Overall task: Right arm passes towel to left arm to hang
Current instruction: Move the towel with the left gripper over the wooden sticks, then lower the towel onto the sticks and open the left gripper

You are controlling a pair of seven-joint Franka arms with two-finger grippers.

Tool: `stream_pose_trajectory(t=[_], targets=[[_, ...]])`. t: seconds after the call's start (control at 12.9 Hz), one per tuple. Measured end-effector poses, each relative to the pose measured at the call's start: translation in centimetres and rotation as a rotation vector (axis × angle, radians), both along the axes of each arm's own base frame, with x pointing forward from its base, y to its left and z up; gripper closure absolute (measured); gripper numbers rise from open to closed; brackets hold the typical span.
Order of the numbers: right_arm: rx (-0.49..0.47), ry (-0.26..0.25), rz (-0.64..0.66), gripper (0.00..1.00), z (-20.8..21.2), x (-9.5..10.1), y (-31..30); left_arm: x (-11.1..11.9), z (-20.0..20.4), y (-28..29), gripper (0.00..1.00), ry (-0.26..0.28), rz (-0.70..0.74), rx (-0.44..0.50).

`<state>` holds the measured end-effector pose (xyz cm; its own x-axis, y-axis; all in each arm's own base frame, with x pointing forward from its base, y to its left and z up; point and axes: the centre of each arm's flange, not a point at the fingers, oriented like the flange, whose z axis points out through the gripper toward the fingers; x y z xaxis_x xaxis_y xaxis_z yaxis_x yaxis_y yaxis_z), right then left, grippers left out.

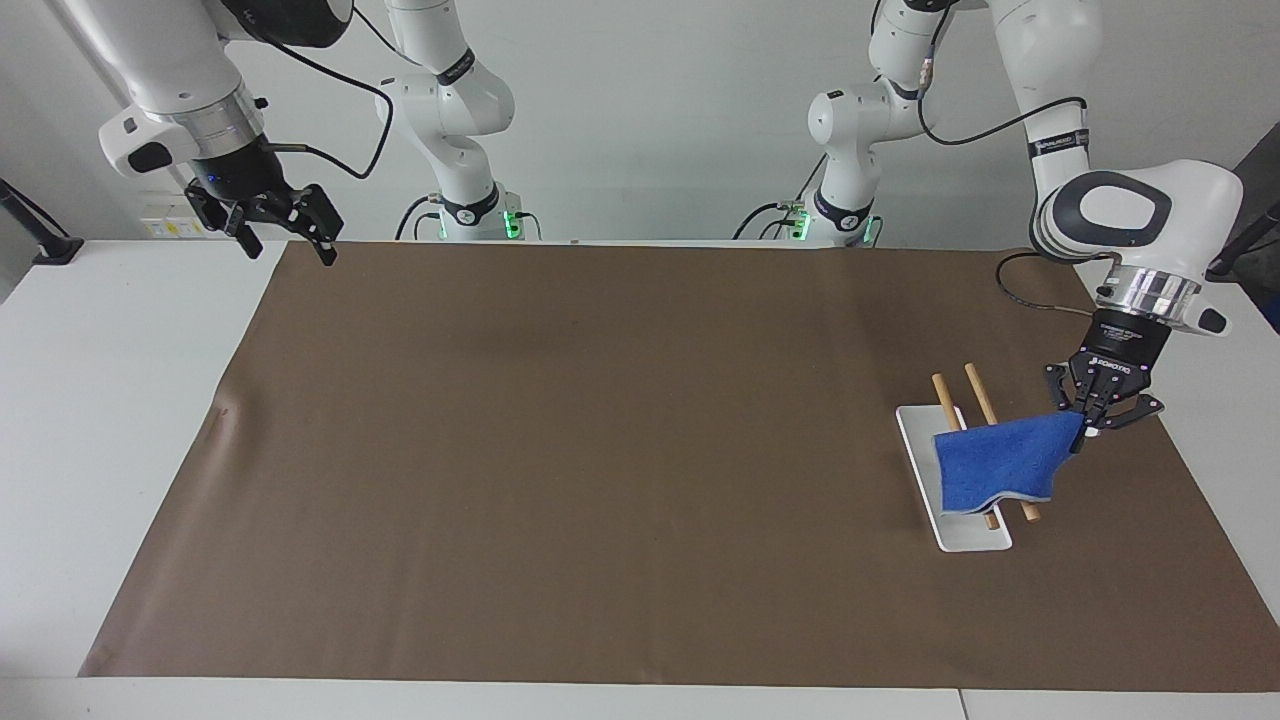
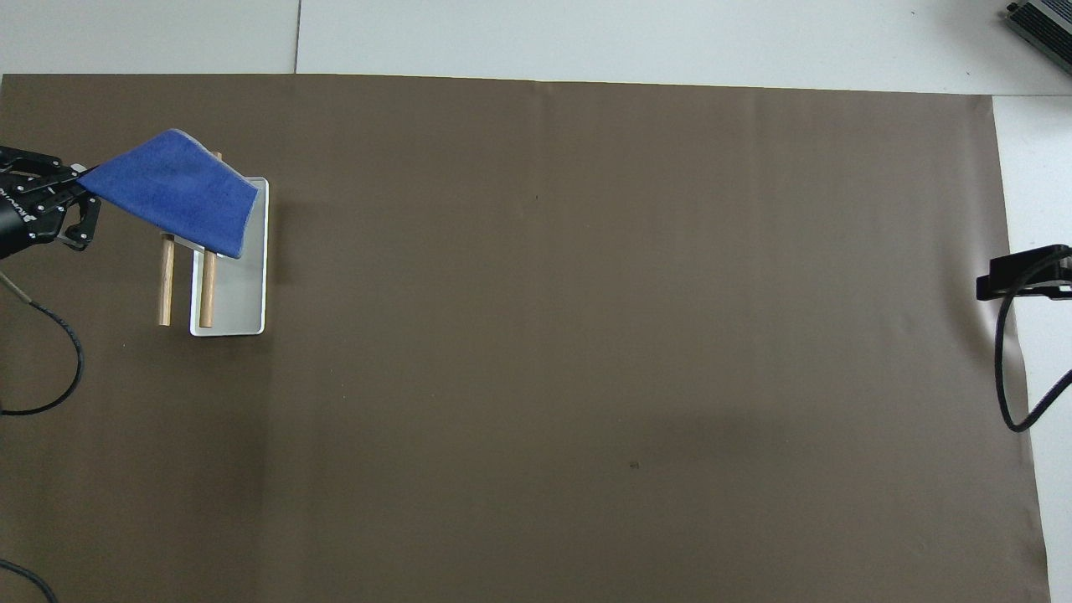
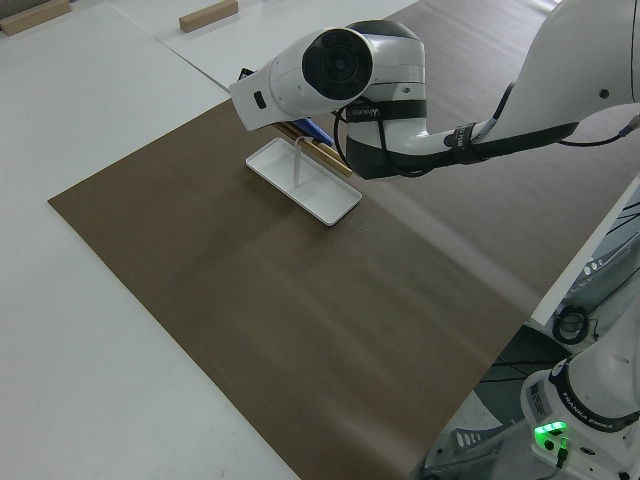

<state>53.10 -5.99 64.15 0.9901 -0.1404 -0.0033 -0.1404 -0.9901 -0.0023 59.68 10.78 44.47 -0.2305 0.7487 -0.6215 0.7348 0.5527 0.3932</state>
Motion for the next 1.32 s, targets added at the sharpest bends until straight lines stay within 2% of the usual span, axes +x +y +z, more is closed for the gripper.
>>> stream_pose_trajectory(t=[0.39,0.47,1.01,1.32], targets=[[0.001,0.007,0.001,0.00,-0.1,-0.1,-0.2,-0.6,0.0,1.1,0.97,0.006,0.022,-0.005],[0.001,0.008,0.002,0.00,-0.2,-0.1,-0.1,-0.6,0.0,1.3,0.90,0.006,0.025,-0.005],[0.000,0.001,0.045,0.00,0.0,0.0,0.1,-0.8,0.1,1.7,0.03,0.004,0.032,-0.004],[-0.001,-0.003,0.049,0.00,0.2,0.0,0.4,-1.0,0.7,3.3,0.00,0.017,0.003,0.011]])
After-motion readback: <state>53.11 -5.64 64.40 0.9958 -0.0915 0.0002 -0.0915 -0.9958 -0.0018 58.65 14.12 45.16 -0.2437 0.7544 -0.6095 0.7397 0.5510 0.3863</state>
